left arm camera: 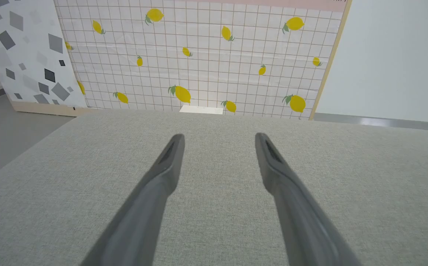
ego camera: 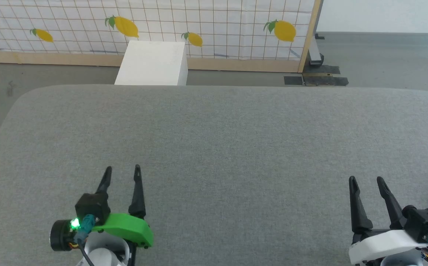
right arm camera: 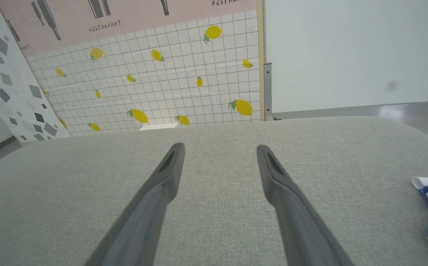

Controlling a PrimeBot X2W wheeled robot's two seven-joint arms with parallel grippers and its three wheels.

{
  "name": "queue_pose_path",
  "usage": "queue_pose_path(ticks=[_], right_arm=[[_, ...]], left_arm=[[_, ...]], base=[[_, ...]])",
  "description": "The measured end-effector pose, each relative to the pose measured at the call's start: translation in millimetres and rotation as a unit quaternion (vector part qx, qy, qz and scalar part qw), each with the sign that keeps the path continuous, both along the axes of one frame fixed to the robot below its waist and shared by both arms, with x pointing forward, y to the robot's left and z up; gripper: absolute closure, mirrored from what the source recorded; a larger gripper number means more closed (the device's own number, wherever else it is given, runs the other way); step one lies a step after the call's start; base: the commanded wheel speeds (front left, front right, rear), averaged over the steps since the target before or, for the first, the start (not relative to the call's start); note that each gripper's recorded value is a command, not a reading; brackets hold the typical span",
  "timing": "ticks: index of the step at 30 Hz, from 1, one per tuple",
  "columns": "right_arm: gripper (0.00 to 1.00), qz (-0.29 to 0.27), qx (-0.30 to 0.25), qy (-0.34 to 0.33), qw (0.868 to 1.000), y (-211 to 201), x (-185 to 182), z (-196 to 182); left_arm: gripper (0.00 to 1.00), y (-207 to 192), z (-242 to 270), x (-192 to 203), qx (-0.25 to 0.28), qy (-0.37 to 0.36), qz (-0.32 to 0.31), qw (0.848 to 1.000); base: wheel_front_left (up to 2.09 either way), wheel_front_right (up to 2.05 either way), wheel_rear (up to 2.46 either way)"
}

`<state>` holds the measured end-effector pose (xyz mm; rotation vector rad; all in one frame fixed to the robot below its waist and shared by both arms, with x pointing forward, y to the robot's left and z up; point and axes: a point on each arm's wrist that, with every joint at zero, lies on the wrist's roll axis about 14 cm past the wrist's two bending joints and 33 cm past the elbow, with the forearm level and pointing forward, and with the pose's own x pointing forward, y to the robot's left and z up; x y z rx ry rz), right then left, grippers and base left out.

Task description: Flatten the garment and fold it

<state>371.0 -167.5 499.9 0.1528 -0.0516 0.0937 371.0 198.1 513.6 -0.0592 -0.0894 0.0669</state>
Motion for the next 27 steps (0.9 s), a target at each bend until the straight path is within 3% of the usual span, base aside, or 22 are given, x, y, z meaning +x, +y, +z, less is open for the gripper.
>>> queue_pose_path(ticks=[13,14,27], right_arm=[[0.0,-0.003,0.002,-0.001,1.0,-2,-1,-1],[1.0,-0.003,0.002,0.0,1.0,-2,-1,-1],[1.0,-0.003,0.0,0.003,1.0,-2,-2,-2]], left_arm=[[0.0,-12,-9,1,-0.002,0.013,-0.015,1.0],[1.0,-12,-9,1,-0.002,0.013,-0.015,1.0],[1.0,-14,-8,2,-0.002,0.015,-0.018,1.0]], base=[[0.0,0.0,0.0],[0.0,0.0,0.0],[0.0,0.0,0.0]])
